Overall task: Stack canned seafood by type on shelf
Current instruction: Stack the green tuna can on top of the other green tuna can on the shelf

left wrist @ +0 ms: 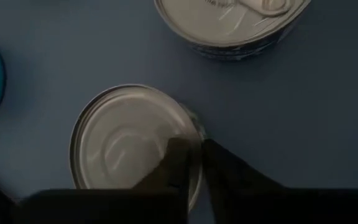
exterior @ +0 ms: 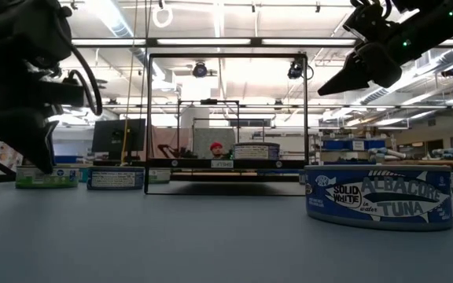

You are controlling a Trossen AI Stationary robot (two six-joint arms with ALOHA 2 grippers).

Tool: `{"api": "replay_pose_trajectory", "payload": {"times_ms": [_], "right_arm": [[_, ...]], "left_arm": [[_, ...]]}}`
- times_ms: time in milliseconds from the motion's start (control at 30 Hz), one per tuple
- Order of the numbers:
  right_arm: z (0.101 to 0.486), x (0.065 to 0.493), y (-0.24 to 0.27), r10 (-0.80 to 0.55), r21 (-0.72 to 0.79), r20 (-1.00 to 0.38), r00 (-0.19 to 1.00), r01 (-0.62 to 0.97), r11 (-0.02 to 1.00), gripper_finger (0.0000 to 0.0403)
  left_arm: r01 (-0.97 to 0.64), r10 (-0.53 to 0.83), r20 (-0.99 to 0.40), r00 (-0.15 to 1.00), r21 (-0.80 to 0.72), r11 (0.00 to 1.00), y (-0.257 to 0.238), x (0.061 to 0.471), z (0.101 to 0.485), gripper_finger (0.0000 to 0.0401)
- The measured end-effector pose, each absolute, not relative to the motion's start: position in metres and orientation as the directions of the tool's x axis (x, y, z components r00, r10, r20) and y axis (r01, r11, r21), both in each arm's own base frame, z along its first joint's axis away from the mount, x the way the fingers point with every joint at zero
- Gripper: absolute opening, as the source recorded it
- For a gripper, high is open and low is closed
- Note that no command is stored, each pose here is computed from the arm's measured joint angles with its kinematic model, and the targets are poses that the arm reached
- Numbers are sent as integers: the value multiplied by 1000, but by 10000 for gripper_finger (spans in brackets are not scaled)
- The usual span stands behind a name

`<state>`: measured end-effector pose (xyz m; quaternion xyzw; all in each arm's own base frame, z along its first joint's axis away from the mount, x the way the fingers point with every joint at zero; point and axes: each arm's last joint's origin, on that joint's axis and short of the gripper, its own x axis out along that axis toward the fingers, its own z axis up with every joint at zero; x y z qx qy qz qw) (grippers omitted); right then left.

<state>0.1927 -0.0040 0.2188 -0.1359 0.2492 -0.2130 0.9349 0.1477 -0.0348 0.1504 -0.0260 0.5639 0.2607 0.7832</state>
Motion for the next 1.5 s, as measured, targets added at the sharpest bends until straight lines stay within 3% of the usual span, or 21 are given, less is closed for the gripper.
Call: {"api": "replay_pose_trajectory", "payload": {"times_ms": [100, 500, 933, 1200, 1500], "right_arm": [[219, 193, -4, -466, -360, -408, 785, 330, 872, 0], [219, 193, -4, -464, -354, -402, 789, 333, 874, 1], [224, 195, 9, -407, -310, -379, 831, 301, 902, 0], [235, 195, 35, -295, -238, -360, 885, 218, 946, 0], [238, 211, 78, -221, -143, -382, 898, 179, 974, 0]], "left_arm": [[-445, 380, -891, 247, 244, 862, -35, 150, 151, 7], [-362, 294, -898, 327, 168, 917, -43, 170, 181, 1], [-186, 116, -892, 438, 36, 982, -73, 180, 217, 0], [-50, -17, -849, 528, -52, 997, -112, 174, 219, 0], [112, -77, -870, 487, -25, 993, -148, 169, 200, 0]]}}
